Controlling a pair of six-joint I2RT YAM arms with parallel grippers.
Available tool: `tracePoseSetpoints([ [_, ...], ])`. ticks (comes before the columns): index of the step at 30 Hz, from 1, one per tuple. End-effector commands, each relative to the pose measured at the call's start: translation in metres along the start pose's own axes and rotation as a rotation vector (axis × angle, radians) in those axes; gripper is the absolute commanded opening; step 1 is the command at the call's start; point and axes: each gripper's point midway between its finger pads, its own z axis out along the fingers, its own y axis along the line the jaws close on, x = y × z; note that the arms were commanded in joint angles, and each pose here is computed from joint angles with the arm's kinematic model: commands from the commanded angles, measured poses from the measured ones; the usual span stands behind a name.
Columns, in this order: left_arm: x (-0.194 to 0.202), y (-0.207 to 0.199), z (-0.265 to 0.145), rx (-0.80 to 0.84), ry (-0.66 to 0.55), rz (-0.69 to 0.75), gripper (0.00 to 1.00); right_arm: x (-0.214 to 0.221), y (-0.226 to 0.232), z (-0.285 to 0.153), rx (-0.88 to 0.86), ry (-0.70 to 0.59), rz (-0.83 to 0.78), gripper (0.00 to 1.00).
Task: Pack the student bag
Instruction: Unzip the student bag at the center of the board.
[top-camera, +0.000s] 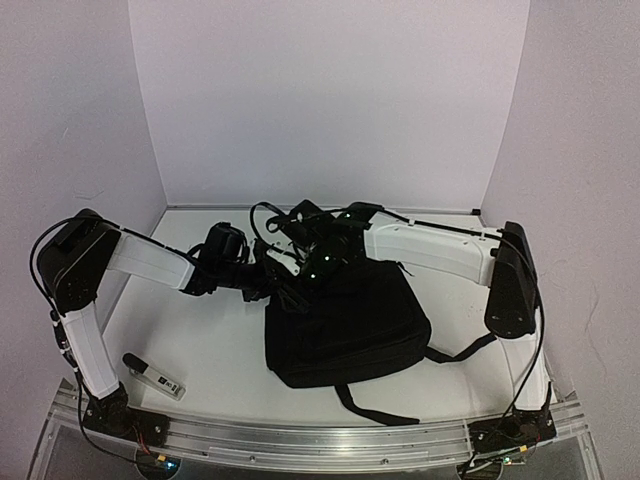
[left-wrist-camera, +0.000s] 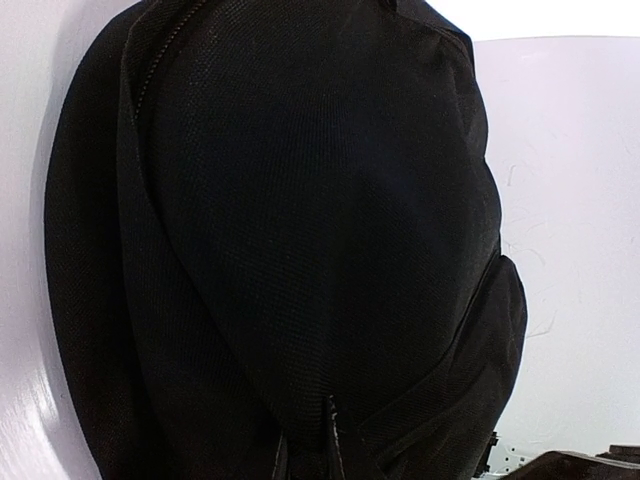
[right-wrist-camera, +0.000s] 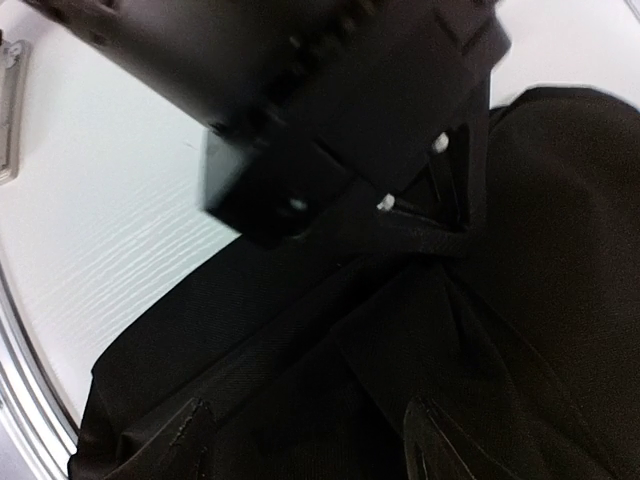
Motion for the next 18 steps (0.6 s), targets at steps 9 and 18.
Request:
tracePoseSetpoints([
  [9, -0.006, -0.029, -0.012, 0.077, -0.043, 0.051, 0.08, 0.006, -0.024, 0.001, 0.128, 0.028, 0.018, 0.45],
  [18, -0.006, -0.024, -0.013, 0.064, -0.042, 0.047, 0.05, 0.001, -0.041, -0.02, 0.153, -0.009, 0.037, 0.33],
])
